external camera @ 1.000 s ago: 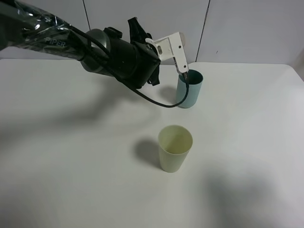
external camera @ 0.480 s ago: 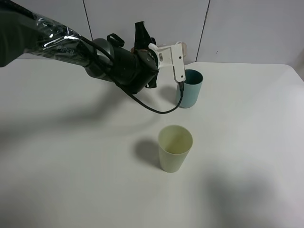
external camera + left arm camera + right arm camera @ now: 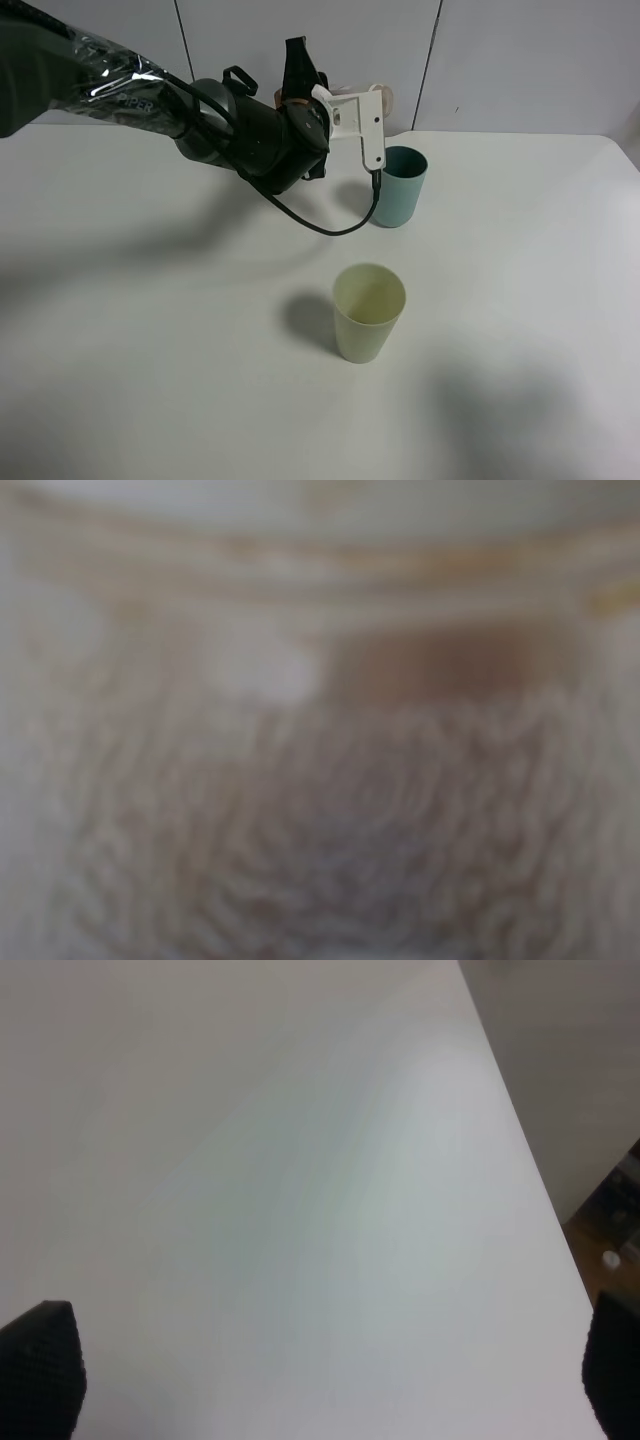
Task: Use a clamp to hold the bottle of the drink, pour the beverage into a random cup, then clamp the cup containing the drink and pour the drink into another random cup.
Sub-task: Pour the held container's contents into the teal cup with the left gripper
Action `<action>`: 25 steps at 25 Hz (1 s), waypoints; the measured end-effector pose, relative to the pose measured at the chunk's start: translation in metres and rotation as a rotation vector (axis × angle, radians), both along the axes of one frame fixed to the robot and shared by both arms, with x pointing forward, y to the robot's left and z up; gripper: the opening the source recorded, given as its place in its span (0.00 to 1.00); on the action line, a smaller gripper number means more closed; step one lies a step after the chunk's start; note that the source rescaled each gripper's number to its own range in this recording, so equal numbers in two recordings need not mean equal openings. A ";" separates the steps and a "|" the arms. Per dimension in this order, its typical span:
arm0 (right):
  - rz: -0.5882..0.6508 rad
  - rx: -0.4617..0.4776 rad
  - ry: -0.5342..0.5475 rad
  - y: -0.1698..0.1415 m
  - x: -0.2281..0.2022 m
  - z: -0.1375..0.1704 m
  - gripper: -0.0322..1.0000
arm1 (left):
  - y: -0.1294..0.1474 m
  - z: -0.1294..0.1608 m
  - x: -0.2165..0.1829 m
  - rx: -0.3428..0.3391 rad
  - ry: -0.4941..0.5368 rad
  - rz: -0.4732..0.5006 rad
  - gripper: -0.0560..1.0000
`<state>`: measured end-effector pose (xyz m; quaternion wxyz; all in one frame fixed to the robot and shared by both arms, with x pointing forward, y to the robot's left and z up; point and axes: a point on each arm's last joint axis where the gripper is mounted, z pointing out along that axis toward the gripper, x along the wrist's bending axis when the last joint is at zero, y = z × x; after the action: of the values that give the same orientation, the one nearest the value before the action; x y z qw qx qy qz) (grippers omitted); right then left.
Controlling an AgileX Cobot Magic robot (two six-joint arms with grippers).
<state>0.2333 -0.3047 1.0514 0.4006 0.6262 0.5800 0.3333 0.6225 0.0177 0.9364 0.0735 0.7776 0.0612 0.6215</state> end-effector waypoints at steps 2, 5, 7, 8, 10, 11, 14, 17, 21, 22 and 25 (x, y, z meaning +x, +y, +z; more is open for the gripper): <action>0.000 0.000 0.000 0.000 0.000 0.000 1.00 | -0.001 0.001 0.000 0.007 -0.006 -0.008 0.05; 0.000 0.000 0.000 0.000 0.000 0.000 1.00 | -0.001 0.001 0.000 0.018 -0.017 -0.021 0.05; 0.000 0.000 0.000 0.000 0.000 0.000 1.00 | -0.002 0.002 0.000 0.028 -0.027 -0.033 0.05; 0.000 0.000 0.000 0.000 0.000 0.000 1.00 | -0.003 0.003 0.000 0.030 -0.031 -0.037 0.05; 0.000 0.000 0.000 0.000 0.000 0.000 1.00 | -0.004 0.003 0.001 0.031 -0.039 -0.046 0.05; 0.000 0.000 0.000 0.000 0.000 0.000 1.00 | -0.004 0.004 0.001 0.028 -0.044 -0.051 0.05; 0.000 0.000 0.000 0.000 0.000 0.000 1.00 | -0.005 0.005 0.001 0.021 -0.056 -0.063 0.05; 0.000 0.000 0.000 0.000 0.000 0.000 1.00 | -0.006 0.005 0.001 0.021 -0.062 -0.070 0.05; 0.000 0.000 0.000 0.000 0.000 0.000 1.00 | -0.006 0.005 0.001 0.007 -0.060 -0.068 0.05; 0.000 0.000 0.000 0.000 0.000 0.000 1.00 | -0.006 0.005 0.001 0.002 -0.057 -0.063 0.05; 0.000 0.000 0.000 0.000 0.000 0.000 1.00 | -0.004 0.003 0.001 -0.021 -0.037 -0.038 0.05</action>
<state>0.2333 -0.3047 1.0514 0.4006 0.6262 0.5800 0.3333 0.6230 0.0140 0.9399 0.0946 0.7661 0.0516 0.6336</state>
